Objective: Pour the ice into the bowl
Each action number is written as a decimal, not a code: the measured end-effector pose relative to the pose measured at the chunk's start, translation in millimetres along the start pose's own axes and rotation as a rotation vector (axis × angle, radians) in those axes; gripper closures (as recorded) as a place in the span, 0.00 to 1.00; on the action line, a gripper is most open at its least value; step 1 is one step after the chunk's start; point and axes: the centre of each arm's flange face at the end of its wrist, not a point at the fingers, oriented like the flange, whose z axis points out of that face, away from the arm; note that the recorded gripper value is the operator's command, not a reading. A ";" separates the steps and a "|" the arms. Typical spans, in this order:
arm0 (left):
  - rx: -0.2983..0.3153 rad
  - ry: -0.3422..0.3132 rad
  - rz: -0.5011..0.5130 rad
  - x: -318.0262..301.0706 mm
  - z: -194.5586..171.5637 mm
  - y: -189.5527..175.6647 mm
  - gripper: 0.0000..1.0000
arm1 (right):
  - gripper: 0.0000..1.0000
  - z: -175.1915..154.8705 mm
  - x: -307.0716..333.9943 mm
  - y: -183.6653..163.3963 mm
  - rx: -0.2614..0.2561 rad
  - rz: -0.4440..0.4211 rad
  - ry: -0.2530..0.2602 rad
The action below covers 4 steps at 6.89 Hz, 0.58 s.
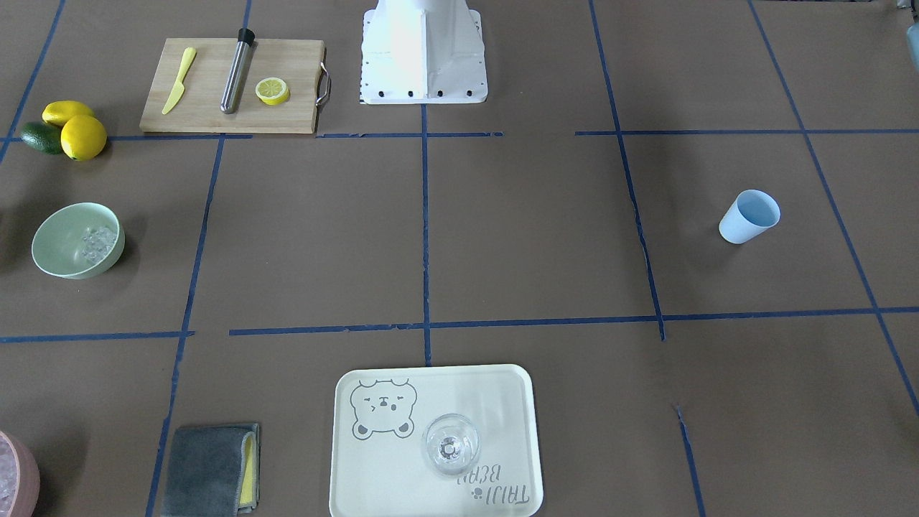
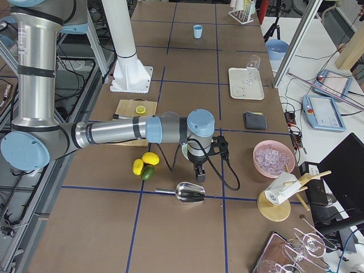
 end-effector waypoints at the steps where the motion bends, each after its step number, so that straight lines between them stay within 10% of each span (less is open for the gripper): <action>1: -0.036 0.034 -0.036 -14.5 0.5 10.9 0.00 | 0.00 0.5 0.5 -3.3 0.003 0.004 -0.013; 4: -0.087 0.061 -0.100 -23.9 -3.2 14.0 0.00 | 0.00 6.2 5.7 -6.9 -0.002 0.026 -0.044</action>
